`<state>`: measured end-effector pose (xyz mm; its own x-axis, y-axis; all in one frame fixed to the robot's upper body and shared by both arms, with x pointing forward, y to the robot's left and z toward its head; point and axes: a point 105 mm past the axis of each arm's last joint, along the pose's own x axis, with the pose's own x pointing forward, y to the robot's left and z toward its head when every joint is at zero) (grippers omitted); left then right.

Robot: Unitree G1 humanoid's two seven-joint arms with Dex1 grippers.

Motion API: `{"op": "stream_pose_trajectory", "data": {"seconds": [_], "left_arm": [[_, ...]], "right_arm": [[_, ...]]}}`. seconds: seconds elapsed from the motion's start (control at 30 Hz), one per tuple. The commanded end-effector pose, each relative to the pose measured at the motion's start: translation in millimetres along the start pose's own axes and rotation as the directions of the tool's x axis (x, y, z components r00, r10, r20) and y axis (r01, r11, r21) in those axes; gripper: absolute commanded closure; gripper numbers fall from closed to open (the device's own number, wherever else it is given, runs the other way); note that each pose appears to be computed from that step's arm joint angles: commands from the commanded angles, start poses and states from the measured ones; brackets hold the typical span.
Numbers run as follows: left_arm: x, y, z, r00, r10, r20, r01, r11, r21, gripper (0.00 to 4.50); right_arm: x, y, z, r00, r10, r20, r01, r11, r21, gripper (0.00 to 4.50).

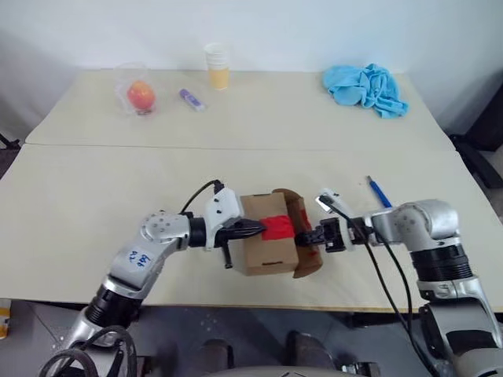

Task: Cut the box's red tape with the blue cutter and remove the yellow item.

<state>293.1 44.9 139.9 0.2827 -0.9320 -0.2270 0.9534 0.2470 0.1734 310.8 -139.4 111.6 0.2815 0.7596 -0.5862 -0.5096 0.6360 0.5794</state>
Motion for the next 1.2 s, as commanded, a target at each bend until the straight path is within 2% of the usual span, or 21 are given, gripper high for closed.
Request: {"op": "stream_pose_trajectory", "data": {"seconds": [0.03, 0.27, 0.57, 0.77, 0.97, 1.2], "left_arm": [[13.1, -3.5, -18.1, 0.998, -0.022, -0.053, 0.021, 1.0, -0.016, 4.5], [52.4, -9.9, -9.2, 0.998, -0.057, 0.024, 0.056, 0.998, 0.017, 4.5], [74.7, -12.4, -6.7, 0.996, 0.01, 0.089, -0.008, 1.0, -0.018, 4.5], [71.4, -11.7, -16.6, 0.994, 0.08, 0.08, -0.077, 0.996, -0.046, 4.5], [70.0, -7.4, -16.6, 0.987, 0.138, 0.082, -0.132, 0.989, -0.067, 4.5], [66.4, -4.5, -20.8, 0.985, 0.167, 0.052, -0.163, 0.984, -0.076, 4.5]], "right_arm": [[-40.7, -10.0, 13.0, 0.988, -0.142, 0.063, 0.144, 0.99, -0.013, 4.47], [-87.9, -7.5, 24.0, 0.942, -0.329, 0.066, 0.335, 0.933, -0.131, 4.47], [-111.4, 23.6, 44.1, 0.918, -0.386, 0.091, 0.395, 0.876, -0.277, 4.47], [-104.6, 46.8, 36.5, 0.915, -0.401, 0.042, 0.384, 0.834, -0.396, 4.47], [-91.1, 53.2, 23.9, 0.903, -0.43, 0.019, 0.393, 0.806, -0.443, 4.47], [-72.4, 72.0, 17.7, 0.909, -0.409, 0.075, 0.396, 0.797, -0.456, 4.47]]}}
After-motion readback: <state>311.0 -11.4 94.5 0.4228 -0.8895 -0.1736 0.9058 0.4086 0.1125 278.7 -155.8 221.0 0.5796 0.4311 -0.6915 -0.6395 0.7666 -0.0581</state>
